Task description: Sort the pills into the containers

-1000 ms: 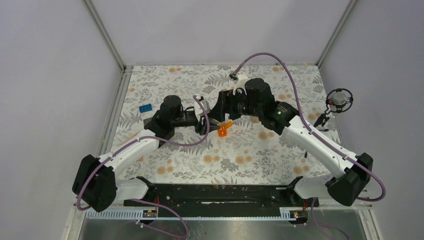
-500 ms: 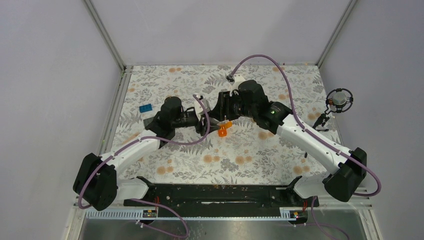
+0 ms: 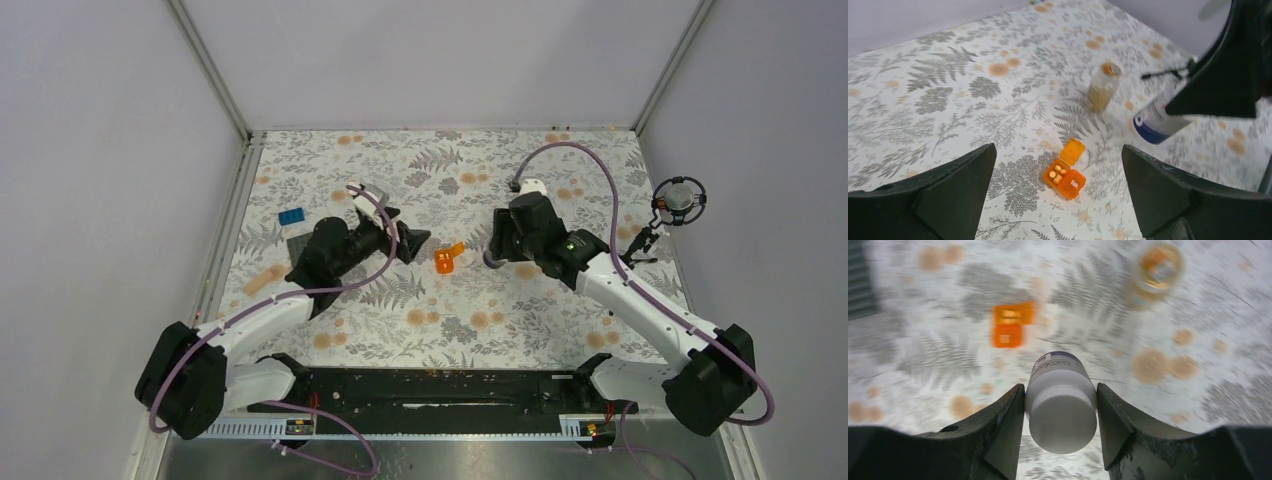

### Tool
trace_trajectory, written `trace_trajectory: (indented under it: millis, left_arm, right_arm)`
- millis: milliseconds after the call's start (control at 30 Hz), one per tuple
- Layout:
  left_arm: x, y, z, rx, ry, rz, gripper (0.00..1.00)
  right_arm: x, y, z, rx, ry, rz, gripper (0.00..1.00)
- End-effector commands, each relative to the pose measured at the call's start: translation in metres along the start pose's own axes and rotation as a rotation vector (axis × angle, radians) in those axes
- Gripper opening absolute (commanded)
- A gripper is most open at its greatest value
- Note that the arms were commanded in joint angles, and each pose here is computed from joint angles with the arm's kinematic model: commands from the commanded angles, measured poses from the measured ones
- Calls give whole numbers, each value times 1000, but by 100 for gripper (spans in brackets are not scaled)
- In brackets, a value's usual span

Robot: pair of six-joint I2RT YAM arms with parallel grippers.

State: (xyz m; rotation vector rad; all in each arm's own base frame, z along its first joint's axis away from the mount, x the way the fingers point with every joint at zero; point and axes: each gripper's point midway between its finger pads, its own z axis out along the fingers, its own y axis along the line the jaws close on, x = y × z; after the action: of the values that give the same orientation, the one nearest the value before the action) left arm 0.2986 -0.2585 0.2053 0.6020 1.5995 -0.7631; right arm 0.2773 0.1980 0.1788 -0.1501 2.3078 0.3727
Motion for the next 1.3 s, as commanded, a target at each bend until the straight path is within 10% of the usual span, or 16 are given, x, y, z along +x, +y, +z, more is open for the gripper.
trace_trajectory:
  millis: [0, 400, 900, 1267]
  left_arm:
    - [-48, 30, -16, -225, -204, -189, 99]
    - [14, 49, -15, -346, 27, -522, 98]
    - [93, 42, -7, -353, 249, -670, 92]
    - [120, 20, 4, -277, 339, -759, 73]
  right_arm:
    - [23, -75, 9, 254, 21, 25, 31]
    - [57, -136, 42, 485, 111, 82, 41]
    - [21, -125, 26, 441, 105, -7, 86]
    - [-18, -60, 2, 118, 31, 76, 72]
